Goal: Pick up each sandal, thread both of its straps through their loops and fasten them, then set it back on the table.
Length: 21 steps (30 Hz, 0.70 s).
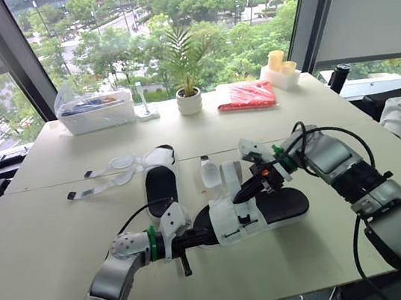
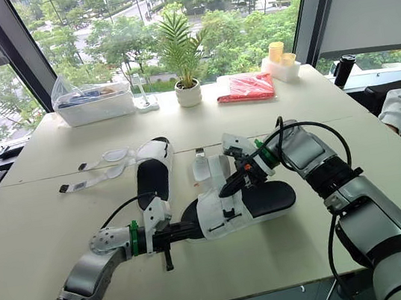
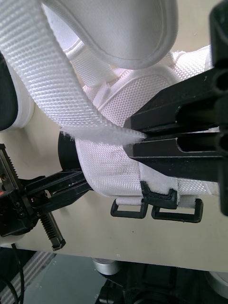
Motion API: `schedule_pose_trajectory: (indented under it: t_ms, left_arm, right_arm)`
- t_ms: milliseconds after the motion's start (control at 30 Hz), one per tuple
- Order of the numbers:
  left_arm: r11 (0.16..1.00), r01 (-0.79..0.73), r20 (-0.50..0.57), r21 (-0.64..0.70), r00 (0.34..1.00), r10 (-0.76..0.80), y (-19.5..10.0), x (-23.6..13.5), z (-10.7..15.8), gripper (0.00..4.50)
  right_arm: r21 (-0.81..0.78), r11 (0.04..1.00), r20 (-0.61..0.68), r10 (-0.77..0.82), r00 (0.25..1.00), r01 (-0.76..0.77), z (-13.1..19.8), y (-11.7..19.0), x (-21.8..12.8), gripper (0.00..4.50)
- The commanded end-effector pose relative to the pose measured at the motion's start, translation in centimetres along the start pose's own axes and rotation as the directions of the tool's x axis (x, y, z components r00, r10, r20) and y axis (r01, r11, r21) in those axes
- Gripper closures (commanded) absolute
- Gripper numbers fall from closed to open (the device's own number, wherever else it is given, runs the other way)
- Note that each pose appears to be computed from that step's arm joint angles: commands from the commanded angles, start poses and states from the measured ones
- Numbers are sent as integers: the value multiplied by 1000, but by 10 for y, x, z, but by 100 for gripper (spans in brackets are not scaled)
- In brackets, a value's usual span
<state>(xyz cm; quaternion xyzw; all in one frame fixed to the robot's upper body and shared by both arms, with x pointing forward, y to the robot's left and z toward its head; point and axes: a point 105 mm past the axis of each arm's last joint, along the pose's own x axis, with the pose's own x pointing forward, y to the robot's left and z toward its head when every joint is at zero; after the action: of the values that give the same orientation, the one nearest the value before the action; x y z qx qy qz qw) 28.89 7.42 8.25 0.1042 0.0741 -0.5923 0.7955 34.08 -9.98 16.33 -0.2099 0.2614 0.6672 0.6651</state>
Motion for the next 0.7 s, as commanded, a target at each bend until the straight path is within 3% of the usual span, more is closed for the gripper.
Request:
schedule_pose_trajectory:
  t_ms: [33, 700]
  left_arm:
    - [1000, 11, -18, -14, 1000, -12, -6, 2, -5, 450]
    - [1000, 11, -17, -13, 1000, -12, -5, 3, -5, 450]
  right_arm:
    - [-63, 998, 14, 3, 1000, -2, 10, 6, -10, 448]
    - [-236, 970, -78, 37, 996, -55, 7, 26, -4, 448]
